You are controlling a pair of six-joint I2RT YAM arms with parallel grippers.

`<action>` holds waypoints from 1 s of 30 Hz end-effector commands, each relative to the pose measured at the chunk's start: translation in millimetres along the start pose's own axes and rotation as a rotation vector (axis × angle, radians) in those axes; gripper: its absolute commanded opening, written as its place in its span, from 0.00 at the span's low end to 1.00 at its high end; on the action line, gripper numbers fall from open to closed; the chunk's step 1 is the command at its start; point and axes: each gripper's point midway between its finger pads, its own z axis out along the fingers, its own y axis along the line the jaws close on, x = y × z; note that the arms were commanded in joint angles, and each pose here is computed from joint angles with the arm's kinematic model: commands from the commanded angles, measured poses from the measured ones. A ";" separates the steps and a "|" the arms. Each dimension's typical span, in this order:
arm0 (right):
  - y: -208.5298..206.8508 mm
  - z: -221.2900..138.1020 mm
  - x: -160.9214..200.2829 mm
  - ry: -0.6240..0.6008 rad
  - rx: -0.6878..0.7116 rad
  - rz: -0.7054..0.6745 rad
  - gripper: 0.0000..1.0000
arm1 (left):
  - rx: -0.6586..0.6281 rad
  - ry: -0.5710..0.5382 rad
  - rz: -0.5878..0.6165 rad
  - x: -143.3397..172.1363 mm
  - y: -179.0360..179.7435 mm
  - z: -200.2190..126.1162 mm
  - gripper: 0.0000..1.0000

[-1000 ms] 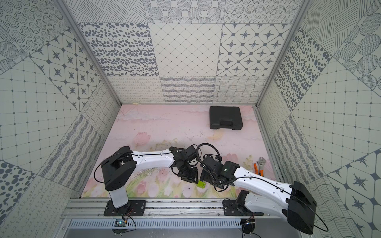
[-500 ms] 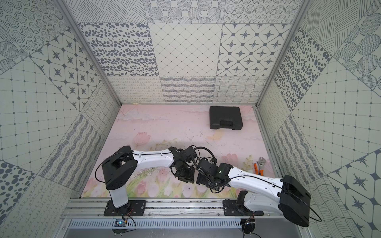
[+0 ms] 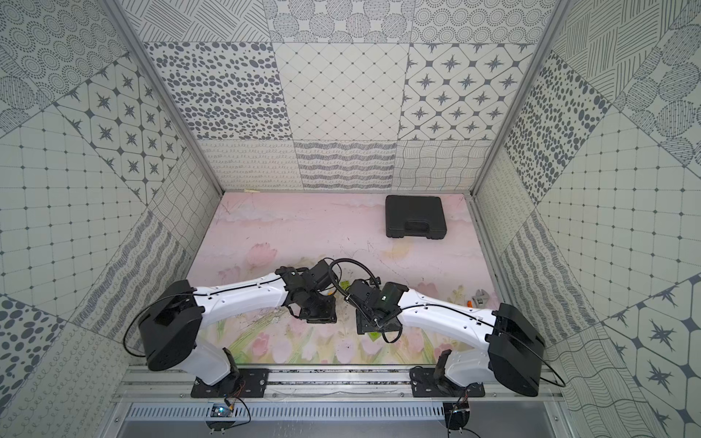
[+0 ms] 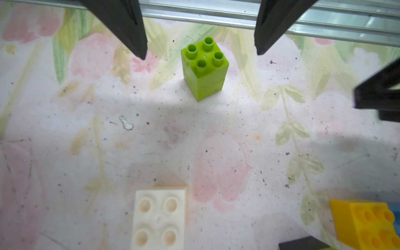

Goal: Assemble the number 4 with lego
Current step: Pick up the lego brick from the center of the board.

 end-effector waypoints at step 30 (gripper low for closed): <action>5.1 33.9 17.7 0.095 0.036 -0.170 0.57 | -0.077 -0.197 -0.343 -57.0 124.0 -47.9 0.22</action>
